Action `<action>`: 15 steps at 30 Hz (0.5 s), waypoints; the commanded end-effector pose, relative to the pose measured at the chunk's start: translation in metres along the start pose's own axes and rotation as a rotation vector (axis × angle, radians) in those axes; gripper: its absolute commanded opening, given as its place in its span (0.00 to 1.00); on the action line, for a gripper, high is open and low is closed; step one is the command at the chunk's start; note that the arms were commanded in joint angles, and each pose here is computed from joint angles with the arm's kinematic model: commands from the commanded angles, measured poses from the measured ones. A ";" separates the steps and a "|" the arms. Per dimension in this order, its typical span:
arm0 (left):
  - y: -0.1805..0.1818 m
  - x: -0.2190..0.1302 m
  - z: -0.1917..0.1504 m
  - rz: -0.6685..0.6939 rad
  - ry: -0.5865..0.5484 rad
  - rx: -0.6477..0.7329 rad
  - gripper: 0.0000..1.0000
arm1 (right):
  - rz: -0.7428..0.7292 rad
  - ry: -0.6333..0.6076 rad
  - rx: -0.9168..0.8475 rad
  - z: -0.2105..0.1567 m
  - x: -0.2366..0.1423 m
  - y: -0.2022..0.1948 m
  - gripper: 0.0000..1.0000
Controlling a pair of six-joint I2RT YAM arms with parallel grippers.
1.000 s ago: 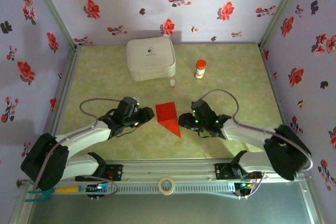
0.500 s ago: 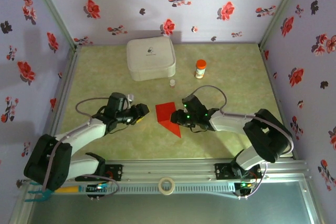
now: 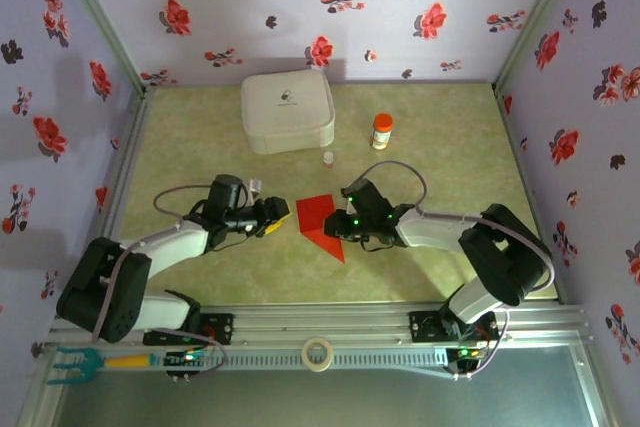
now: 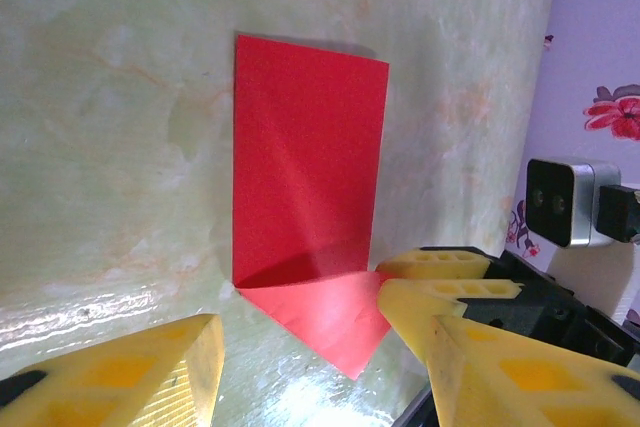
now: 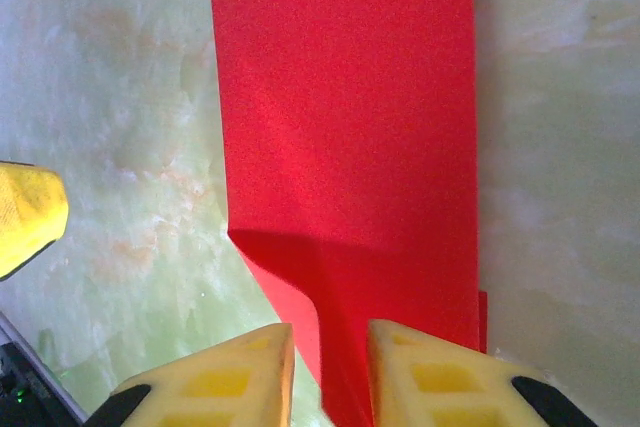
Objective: Fold a paper plane with a square sheet of paper (pick it up from the middle)
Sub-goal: Fourth fold the wing at the center of the table.
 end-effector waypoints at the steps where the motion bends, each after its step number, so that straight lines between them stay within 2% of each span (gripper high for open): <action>1: -0.001 0.002 0.001 -0.022 0.018 -0.014 0.57 | 0.002 0.021 -0.025 0.002 0.000 0.000 0.27; 10: -0.003 0.012 0.000 -0.042 0.049 -0.033 0.57 | 0.044 0.051 -0.044 -0.002 -0.006 -0.003 0.31; 15: -0.004 0.022 -0.003 -0.039 0.078 -0.036 0.56 | 0.063 0.062 -0.051 -0.004 -0.008 -0.003 0.30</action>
Point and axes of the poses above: each hand's point on the last joint's axis, 136 mm out from that joint toward the fingers, its own x axis out along the fingers, its own y axis along the line the jaws close on, z = x × y, the point moved 6 cm from there along -x, back along the fingers
